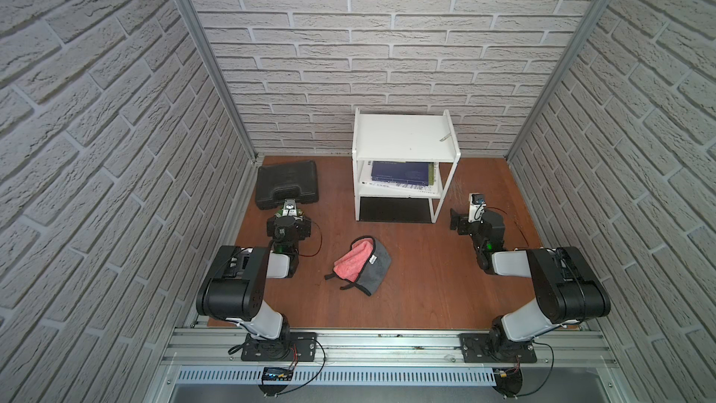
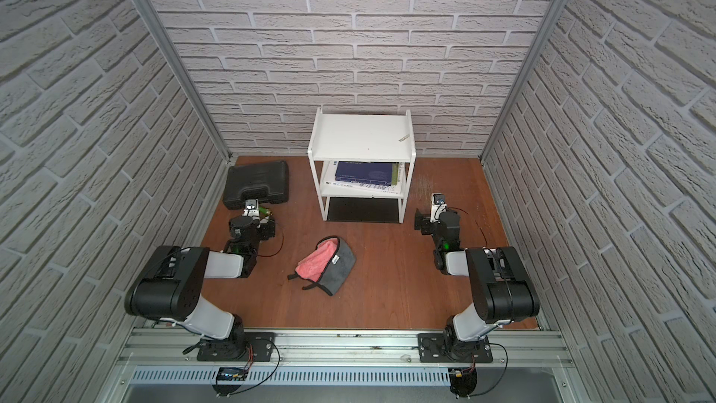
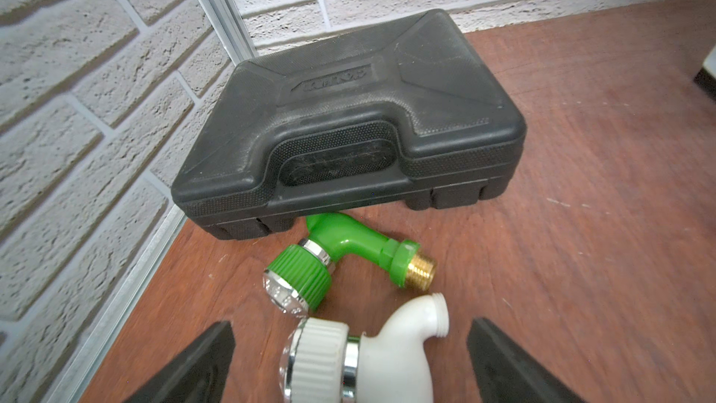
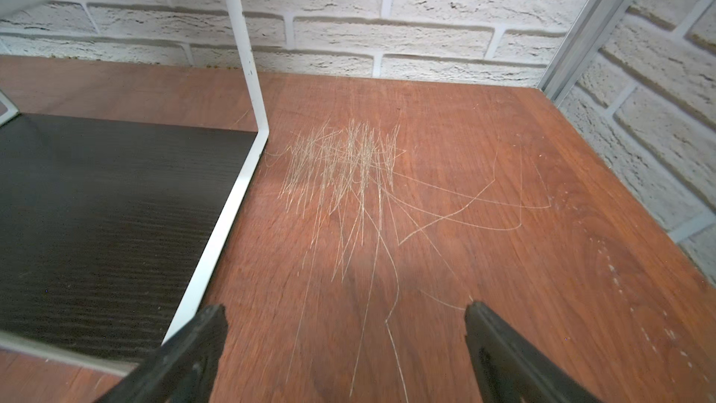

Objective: Wipe the bookshelf clean with a cloth
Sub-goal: Reset both arms

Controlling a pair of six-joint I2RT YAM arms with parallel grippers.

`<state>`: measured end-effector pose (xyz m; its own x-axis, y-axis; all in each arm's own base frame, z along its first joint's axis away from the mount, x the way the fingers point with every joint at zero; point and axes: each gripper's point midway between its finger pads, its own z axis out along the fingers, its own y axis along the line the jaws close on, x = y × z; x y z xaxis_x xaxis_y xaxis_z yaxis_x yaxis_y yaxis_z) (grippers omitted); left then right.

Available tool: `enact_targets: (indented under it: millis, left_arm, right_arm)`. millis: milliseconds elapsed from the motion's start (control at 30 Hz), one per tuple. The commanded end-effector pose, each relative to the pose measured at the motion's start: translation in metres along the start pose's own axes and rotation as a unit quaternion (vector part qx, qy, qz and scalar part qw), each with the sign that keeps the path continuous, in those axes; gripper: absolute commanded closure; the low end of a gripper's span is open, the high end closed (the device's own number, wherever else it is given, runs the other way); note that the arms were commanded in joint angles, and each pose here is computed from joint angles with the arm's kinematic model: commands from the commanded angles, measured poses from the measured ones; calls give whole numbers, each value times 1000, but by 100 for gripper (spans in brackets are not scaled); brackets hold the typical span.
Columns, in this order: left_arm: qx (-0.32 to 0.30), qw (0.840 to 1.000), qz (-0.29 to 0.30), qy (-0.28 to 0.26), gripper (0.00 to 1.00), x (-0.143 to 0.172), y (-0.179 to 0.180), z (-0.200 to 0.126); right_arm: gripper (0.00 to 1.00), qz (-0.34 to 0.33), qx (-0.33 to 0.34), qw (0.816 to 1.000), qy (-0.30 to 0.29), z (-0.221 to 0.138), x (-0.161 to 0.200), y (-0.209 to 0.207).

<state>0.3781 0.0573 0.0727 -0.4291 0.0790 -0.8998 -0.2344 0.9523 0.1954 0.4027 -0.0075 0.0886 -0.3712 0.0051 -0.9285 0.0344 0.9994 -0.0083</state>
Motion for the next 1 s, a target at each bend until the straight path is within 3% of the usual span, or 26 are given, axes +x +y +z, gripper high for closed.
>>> enact_targets:
  millis: [0,967]
  left_arm:
    - [-9,999,-12,-33,2,-21,5,1]
    - [-8,999,-12,-34,2,-21,5,1]
  right_arm:
    - [1,-3,-11,1000,-3,-1,-2,2]
    - [1,-4,-12,1000,-7,-2,-3,3]
